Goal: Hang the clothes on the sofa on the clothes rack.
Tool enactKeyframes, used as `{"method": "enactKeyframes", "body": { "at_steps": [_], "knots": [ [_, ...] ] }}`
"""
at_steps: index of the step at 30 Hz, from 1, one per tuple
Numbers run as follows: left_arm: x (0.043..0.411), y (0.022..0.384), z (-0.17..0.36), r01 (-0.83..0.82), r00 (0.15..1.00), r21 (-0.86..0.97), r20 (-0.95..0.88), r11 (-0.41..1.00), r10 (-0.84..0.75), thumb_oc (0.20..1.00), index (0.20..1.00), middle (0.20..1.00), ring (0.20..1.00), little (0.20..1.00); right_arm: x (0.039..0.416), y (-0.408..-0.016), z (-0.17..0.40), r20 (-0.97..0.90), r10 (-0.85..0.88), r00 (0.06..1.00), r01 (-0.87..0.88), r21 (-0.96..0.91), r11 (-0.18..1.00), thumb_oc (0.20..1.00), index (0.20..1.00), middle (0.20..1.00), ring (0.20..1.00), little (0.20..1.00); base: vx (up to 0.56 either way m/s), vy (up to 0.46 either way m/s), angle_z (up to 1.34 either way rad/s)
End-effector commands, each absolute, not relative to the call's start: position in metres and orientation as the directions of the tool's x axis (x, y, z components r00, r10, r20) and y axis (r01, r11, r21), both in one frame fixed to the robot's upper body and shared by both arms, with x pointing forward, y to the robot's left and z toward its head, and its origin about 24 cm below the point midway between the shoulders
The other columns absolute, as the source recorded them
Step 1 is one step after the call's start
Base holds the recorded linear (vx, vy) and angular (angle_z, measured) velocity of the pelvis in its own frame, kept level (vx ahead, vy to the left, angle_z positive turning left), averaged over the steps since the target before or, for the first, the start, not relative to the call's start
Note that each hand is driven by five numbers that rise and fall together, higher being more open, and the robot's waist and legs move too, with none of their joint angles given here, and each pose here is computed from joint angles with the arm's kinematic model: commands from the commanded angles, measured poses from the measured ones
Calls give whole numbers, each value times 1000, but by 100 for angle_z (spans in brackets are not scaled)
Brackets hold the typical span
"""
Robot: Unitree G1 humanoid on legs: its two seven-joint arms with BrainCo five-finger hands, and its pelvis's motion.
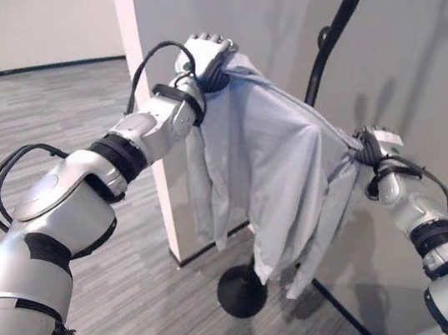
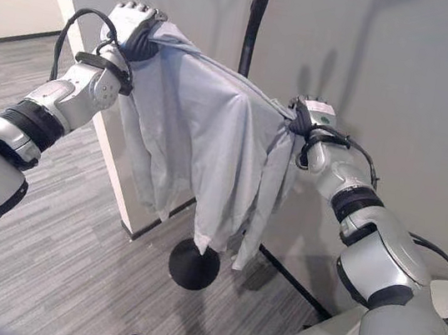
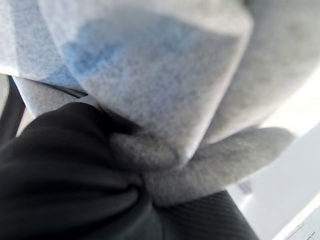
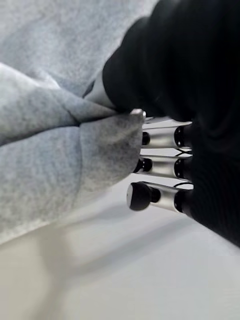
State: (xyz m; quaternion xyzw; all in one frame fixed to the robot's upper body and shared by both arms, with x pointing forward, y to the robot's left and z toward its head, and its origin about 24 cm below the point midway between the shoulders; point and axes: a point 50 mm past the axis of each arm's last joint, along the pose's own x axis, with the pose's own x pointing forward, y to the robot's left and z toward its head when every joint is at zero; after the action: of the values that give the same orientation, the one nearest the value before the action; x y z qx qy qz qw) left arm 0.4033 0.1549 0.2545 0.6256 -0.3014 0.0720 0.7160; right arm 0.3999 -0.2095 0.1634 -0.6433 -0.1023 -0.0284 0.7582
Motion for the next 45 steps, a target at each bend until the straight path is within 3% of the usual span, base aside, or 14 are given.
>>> {"method": "enactKeyframes", "body": {
  "at_steps": [1,14,24,25,26,27,28,45],
  "knots": [
    [403,175,298,-602,751,776,630,186,-196,200,200,200,200,200,396,-248,191,263,1,965,262,-961,82,200,200,200,200,200,0,0,0],
    [403,180,259,-520,807,809,570,274,-151,200,200,200,200,200,388,-253,165,229,-31,973,231,-963,142,200,200,200,200,200,0,0,0],
    [401,199,224,-460,864,833,500,307,-64,200,200,200,200,200,391,-240,199,381,-31,924,375,-888,267,200,200,200,200,200,0,0,0],
    [401,199,224,-460,864,833,500,307,-64,482,482,482,482,482,390,-240,198,381,-31,924,375,-888,267,200,200,200,200,200,0,0,0],
    [401,200,221,-454,868,834,493,312,-55,922,922,922,922,922,390,-239,202,394,-30,919,386,-879,279,238,238,238,238,238,0,0,0],
    [401,201,217,-444,875,837,482,319,-47,1000,1000,1000,1000,1000,390,-238,203,403,-32,915,394,-871,293,398,398,398,398,398,0,0,0],
    [400,202,215,-439,878,838,476,323,-44,1000,1000,1000,1000,1000,390,-237,205,410,-31,912,399,-866,300,1000,1000,1000,1000,1000,0,0,0],
    [395,205,203,-391,896,818,443,422,-28,1000,1000,1000,1000,1000,384,-236,175,330,-31,943,321,-885,338,1000,1000,1000,1000,1000,0,0,0]
  ]
}}
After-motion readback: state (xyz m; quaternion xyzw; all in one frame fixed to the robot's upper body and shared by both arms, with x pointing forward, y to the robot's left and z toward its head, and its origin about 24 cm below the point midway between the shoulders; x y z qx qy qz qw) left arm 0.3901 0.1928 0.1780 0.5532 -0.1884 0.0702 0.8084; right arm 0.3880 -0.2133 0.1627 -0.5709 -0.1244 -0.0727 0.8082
